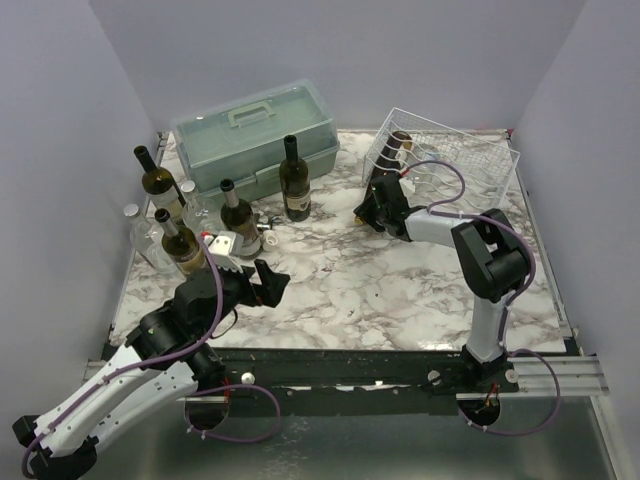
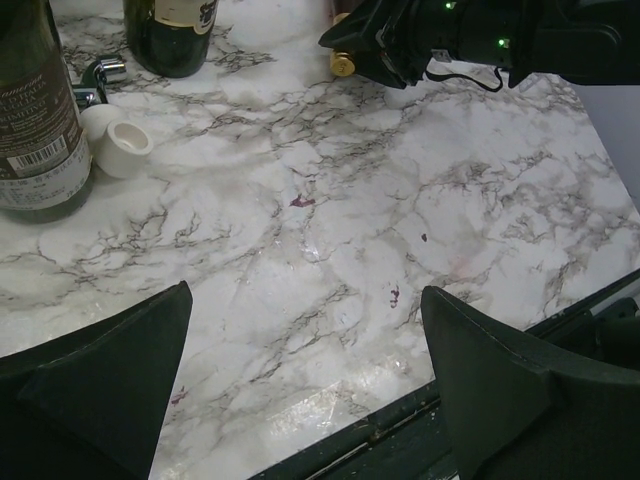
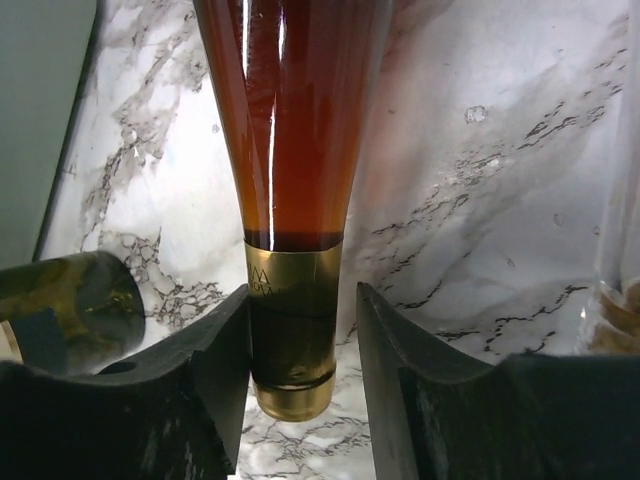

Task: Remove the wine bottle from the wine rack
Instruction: Pick up the wine bottle from the wine rack.

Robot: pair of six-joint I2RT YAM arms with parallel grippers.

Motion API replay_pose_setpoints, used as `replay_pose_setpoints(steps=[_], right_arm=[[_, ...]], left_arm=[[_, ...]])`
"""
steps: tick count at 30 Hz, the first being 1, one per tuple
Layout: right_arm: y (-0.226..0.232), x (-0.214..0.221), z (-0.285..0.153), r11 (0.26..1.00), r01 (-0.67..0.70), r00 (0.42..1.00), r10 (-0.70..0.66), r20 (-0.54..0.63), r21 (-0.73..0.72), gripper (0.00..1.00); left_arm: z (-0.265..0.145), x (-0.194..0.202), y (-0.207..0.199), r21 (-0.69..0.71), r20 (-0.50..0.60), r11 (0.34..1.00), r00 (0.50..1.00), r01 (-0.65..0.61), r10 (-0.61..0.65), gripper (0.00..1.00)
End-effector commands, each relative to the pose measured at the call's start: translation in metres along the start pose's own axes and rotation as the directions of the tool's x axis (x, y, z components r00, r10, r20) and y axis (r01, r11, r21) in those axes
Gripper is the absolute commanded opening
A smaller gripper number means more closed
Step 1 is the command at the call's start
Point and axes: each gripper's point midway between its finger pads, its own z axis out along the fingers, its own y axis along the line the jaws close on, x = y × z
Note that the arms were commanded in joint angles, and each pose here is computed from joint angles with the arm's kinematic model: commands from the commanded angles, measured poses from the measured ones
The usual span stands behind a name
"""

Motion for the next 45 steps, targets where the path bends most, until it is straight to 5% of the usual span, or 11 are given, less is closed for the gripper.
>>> replay_pose_setpoints(steps=[1,9,13,45], right_arm=[[0.006,0.000,0.008,0.999,-0.026,0.999,0.027,0.024,-0.024,0.43],[0.017,0.002,-0.012,0.994,-0.055,0.998,0.055,-0.002,-0.096,0.11],[0.026,0.003,-0.028,0.990,-0.069,0.998,0.069,-0.007,-0.126,0.04],[0.059,0.095,-0.106,0.977,-0.070,0.952,0.005,-0.307,-0.201,0.00]], left_arm=[[0.001,0.006,0.011,-0.045,-0.002,0.999,1.000,-0.003,0.003,0.99],[0.002,0.013,0.015,-0.054,-0.010,0.999,1.000,0.002,-0.002,0.99],[0.002,0.014,0.015,-0.054,-0.012,0.999,1.000,-0.001,0.000,0.99],[0.003,0.007,0.016,-0.061,0.004,0.998,1.000,-0.026,0.027,0.99]])
